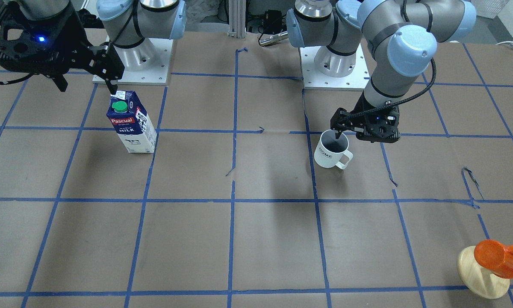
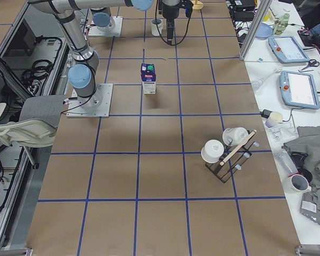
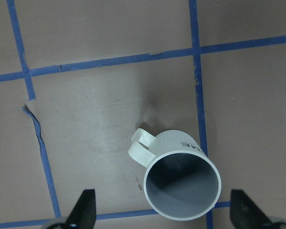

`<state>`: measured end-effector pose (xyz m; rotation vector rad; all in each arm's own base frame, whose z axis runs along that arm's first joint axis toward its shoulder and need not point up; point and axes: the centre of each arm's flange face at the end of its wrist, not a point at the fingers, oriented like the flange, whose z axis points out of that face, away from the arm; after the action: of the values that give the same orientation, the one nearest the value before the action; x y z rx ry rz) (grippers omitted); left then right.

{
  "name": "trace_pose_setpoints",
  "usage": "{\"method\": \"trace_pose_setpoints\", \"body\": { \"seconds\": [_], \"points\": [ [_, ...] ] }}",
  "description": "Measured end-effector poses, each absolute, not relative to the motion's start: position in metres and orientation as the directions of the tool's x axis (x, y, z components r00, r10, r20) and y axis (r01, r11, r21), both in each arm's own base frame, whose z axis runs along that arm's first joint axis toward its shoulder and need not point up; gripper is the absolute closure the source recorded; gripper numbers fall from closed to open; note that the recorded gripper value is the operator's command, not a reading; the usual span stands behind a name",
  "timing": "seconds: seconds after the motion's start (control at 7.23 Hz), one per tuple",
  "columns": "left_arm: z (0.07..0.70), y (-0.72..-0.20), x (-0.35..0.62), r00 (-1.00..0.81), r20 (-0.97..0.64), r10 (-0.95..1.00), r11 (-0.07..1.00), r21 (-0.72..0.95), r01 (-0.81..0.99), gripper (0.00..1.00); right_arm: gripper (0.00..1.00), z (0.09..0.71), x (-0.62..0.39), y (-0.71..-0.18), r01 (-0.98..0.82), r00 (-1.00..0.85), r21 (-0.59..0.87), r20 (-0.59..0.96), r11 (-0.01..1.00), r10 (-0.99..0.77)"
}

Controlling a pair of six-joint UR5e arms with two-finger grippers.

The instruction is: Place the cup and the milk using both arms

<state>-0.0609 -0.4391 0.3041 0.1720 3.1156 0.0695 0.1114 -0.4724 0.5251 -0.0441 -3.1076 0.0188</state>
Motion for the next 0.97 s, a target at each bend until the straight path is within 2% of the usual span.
{"method": "trace_pose_setpoints", "body": {
  "seconds": [0.14,0.28,0.41,0.55,0.69,0.97],
  "points": [
    [0.284,-0.427,-0.059,-0.994,-0.016,0.110,0.993,0.053,0.109,0.07,0.00,0.525,0.111,-0.472,0.028,-0.999,-0.013,0.034,1.000,0.029],
    [0.271,-0.420,-0.057,-0.994,-0.015,0.107,0.993,0.051,0.106,0.40,0.00,0.525,0.111,-0.472,0.028,-0.999,-0.013,0.034,1.000,0.029],
    [0.263,-0.421,-0.055,-0.995,-0.017,0.099,0.994,0.037,0.099,0.62,0.00,0.525,0.111,-0.472,0.028,-0.999,-0.012,0.034,1.000,0.029],
    [0.257,-0.421,-0.054,-0.996,-0.019,0.085,0.996,0.032,0.084,0.72,0.00,0.525,0.111,-0.472,0.029,-0.999,-0.012,0.034,1.000,0.029],
    [0.251,-0.420,-0.053,-0.998,-0.016,0.064,0.997,0.039,0.064,0.90,0.00,0.524,0.111,-0.472,0.029,-0.999,-0.011,0.034,1.000,0.029],
    [0.239,-0.422,-0.054,-1.000,0.005,0.031,0.998,0.053,0.031,0.93,0.00,0.524,0.111,-0.472,0.030,-0.999,-0.010,0.034,1.000,0.030]
  ]
}}
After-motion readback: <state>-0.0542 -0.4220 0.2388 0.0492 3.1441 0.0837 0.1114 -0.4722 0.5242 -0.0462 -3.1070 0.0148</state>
